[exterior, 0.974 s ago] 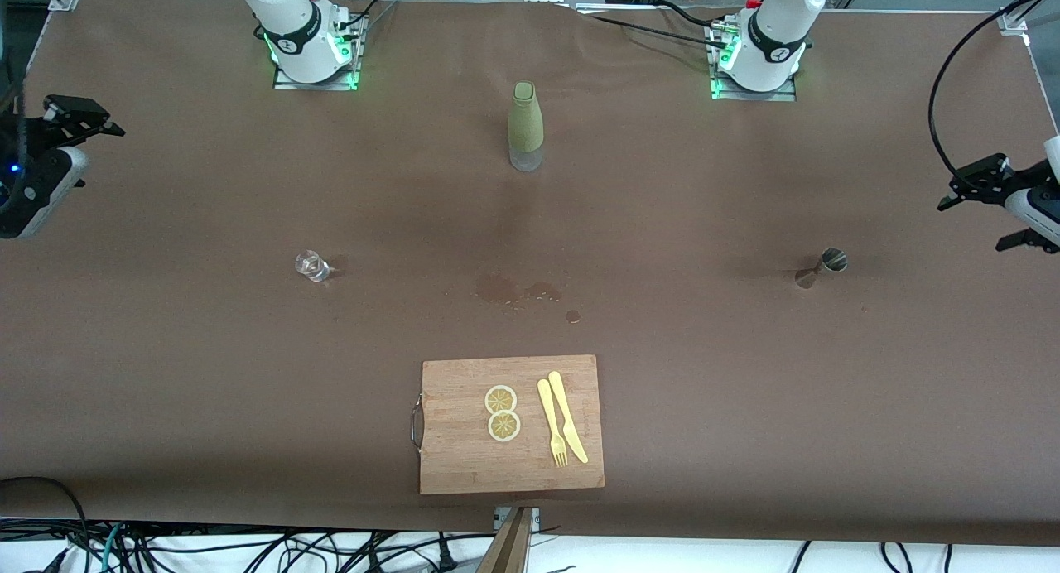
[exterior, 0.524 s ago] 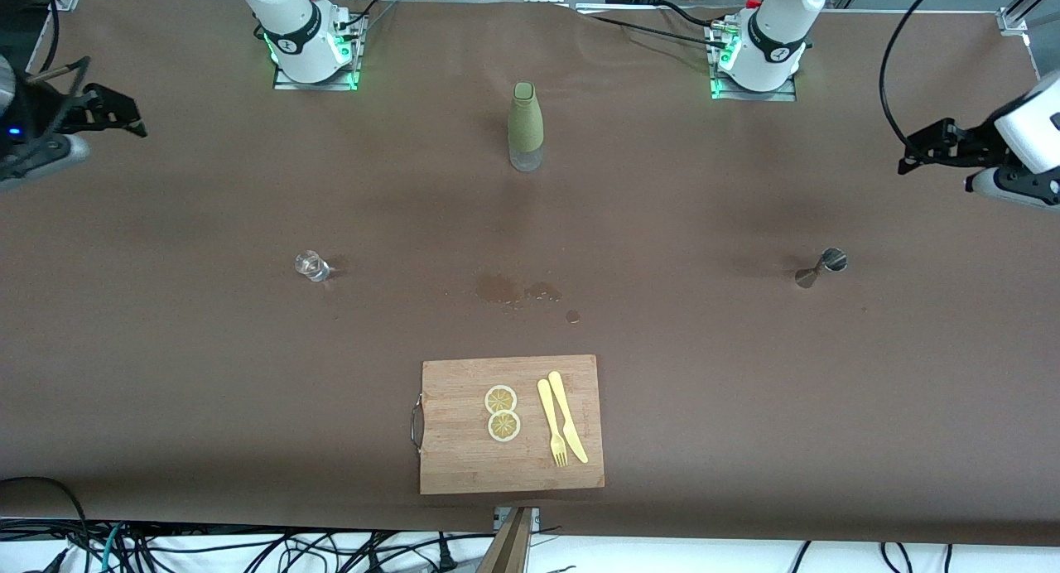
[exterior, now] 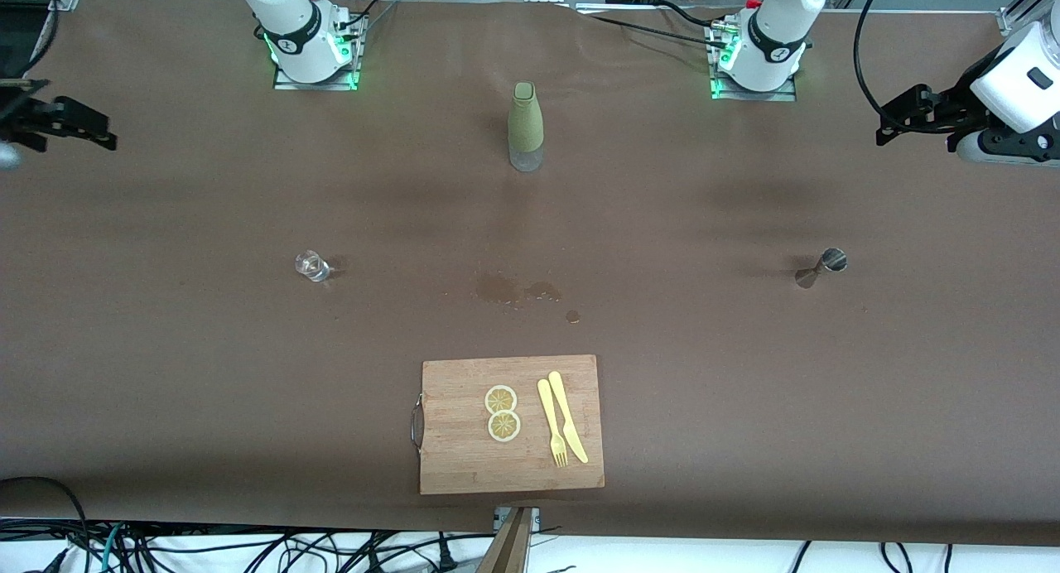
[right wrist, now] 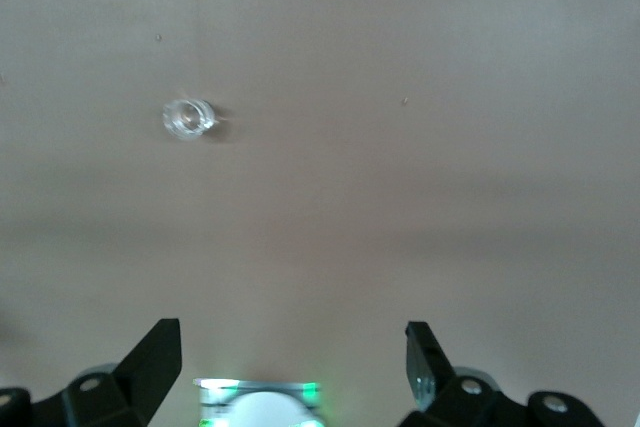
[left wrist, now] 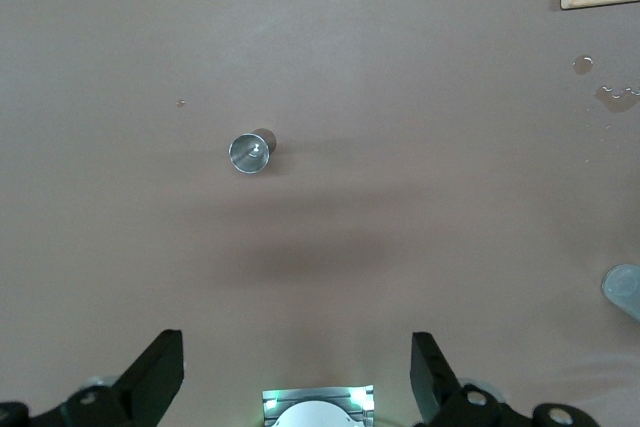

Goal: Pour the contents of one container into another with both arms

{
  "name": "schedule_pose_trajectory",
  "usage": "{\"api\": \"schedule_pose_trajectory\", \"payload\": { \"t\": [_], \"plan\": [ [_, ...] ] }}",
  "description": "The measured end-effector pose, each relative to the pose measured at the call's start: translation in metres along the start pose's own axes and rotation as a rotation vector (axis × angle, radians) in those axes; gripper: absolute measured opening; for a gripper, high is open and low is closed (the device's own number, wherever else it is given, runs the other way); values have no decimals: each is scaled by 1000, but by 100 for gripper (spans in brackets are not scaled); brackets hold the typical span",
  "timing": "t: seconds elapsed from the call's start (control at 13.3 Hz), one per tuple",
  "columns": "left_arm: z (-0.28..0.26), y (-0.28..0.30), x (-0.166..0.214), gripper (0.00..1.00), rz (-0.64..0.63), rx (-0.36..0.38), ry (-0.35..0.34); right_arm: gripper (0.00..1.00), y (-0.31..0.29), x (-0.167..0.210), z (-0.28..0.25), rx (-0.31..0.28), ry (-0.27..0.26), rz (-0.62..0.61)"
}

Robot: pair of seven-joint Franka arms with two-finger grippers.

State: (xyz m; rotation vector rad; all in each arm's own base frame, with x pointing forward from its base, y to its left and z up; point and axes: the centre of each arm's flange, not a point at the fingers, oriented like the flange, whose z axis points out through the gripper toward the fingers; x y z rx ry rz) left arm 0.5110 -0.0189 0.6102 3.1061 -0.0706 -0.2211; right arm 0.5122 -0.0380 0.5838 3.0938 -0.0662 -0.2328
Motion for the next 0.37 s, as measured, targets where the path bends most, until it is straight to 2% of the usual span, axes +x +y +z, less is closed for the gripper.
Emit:
{"api": "schedule_pose_trajectory", "payload": {
  "t": [0.15, 0.37],
  "plan": [
    [4, -2, 0, 100, -3, -1, -9, 100, -47, -4, -9, -21, 6, 50],
    [7, -2, 0, 100, -4, -1, -15, 100, -52, -1, -19, -12, 22, 65]
  ]
}}
